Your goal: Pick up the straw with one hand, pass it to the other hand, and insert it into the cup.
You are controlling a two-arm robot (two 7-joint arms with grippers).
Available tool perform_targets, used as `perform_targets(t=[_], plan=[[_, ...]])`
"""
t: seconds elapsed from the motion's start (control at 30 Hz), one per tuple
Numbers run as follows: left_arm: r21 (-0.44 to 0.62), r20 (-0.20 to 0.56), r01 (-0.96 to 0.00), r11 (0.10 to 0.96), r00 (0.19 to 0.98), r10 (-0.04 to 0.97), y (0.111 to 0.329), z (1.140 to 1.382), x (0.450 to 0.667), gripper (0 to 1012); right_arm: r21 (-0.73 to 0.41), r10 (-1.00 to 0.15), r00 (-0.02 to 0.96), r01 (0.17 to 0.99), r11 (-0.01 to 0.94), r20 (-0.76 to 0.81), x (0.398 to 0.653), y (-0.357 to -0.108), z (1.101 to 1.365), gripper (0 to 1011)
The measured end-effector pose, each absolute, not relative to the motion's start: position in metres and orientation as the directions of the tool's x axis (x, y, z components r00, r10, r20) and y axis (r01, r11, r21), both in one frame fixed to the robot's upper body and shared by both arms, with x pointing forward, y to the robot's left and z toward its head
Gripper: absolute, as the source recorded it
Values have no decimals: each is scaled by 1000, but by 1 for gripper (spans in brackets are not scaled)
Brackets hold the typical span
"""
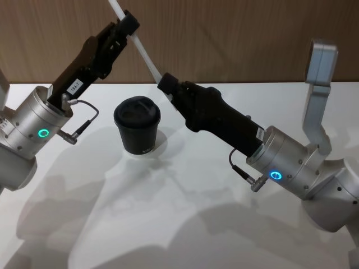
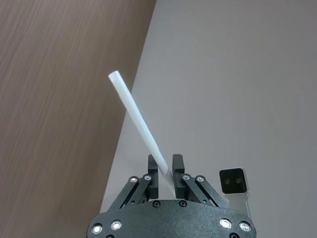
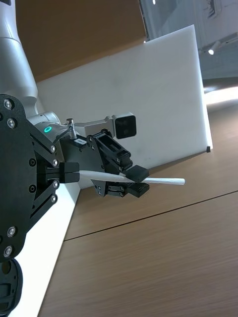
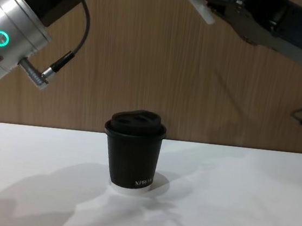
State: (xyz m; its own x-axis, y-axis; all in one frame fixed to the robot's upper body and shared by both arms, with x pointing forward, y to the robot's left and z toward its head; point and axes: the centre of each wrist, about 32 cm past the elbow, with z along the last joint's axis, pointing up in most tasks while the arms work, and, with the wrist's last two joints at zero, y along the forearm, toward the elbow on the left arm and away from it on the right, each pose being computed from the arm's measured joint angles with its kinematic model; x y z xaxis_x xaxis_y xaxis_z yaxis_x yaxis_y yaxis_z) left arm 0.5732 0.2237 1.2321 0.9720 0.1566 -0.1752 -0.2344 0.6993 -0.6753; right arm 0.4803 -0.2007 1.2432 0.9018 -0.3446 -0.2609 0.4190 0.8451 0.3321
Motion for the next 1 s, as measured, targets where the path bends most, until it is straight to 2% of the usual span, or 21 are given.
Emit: perform_targets(t=[0.63,1.0], plan=[[-668,-182,-253,700,967,176,225,1230,574,63,332,-344,902,419,845,-261,480,-201,1243,8],[-666,-186,-263,698,965,186,226,1230,572,5,332,-344,902,419,845,-261,480,-201,1243,274]])
